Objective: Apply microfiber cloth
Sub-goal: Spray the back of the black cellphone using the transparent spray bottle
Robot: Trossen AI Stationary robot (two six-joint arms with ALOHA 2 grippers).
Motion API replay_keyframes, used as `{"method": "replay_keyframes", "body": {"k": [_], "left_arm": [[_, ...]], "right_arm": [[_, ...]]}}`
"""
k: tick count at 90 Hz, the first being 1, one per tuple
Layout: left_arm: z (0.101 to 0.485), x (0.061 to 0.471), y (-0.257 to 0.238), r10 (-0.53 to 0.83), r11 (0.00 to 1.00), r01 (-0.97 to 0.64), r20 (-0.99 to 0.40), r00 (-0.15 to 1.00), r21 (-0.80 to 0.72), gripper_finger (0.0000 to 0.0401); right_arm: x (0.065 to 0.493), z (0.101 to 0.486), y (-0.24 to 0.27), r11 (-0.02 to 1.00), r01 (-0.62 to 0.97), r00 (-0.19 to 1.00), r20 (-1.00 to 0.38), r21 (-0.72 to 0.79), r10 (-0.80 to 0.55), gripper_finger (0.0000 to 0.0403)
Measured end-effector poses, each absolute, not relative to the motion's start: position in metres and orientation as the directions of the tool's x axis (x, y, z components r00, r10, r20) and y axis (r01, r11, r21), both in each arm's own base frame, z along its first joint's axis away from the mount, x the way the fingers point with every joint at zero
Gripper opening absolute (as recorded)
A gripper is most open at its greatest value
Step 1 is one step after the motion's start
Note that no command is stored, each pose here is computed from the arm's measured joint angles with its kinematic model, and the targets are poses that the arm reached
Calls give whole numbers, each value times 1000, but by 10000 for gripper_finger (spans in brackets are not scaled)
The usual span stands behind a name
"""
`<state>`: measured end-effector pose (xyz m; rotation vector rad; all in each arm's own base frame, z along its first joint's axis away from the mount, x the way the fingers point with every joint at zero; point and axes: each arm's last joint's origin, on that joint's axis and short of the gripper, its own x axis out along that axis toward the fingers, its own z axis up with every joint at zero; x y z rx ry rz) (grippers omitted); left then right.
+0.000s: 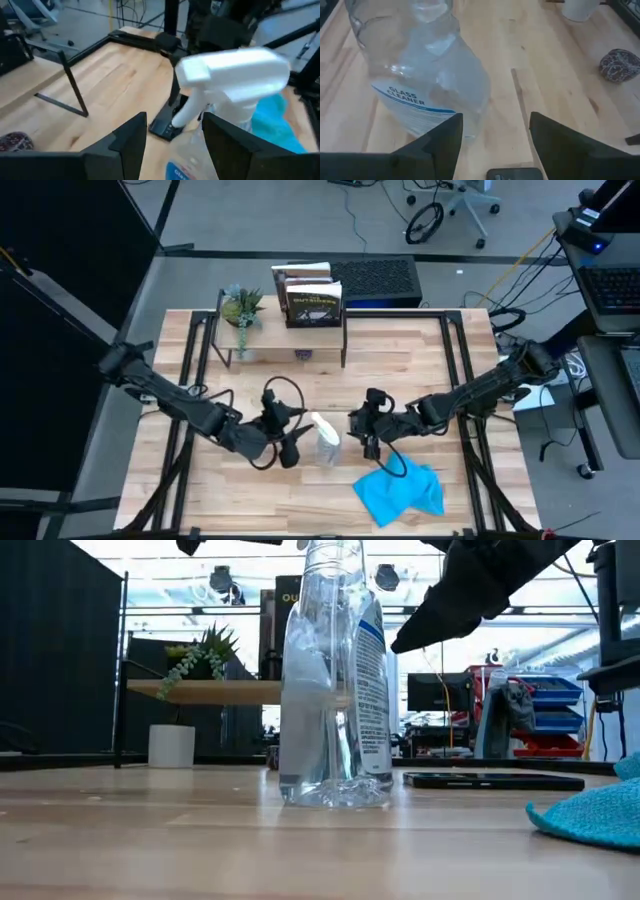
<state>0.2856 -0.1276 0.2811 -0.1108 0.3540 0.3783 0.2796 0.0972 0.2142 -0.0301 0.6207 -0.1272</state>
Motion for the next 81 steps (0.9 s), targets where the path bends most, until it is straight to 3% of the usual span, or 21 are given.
{"method": "replay_keyframes", "body": {"k": [19, 52, 81], "left_arm": [[280, 299, -119, 361, 922, -387, -320, 876, -19, 178], [280, 313, -110, 279, 950, -309, -300, 912, -54, 178], [288, 294, -112, 296, 950, -313, -342, 892, 8, 178]], "right_arm": [[280, 214, 97, 992, 111, 809, -574, -64, -128, 215], [289, 205, 101, 994, 90, 820, -561, -68, -113, 215], [253, 231, 94, 990, 93, 702, -698, -110, -144, 215]]}}
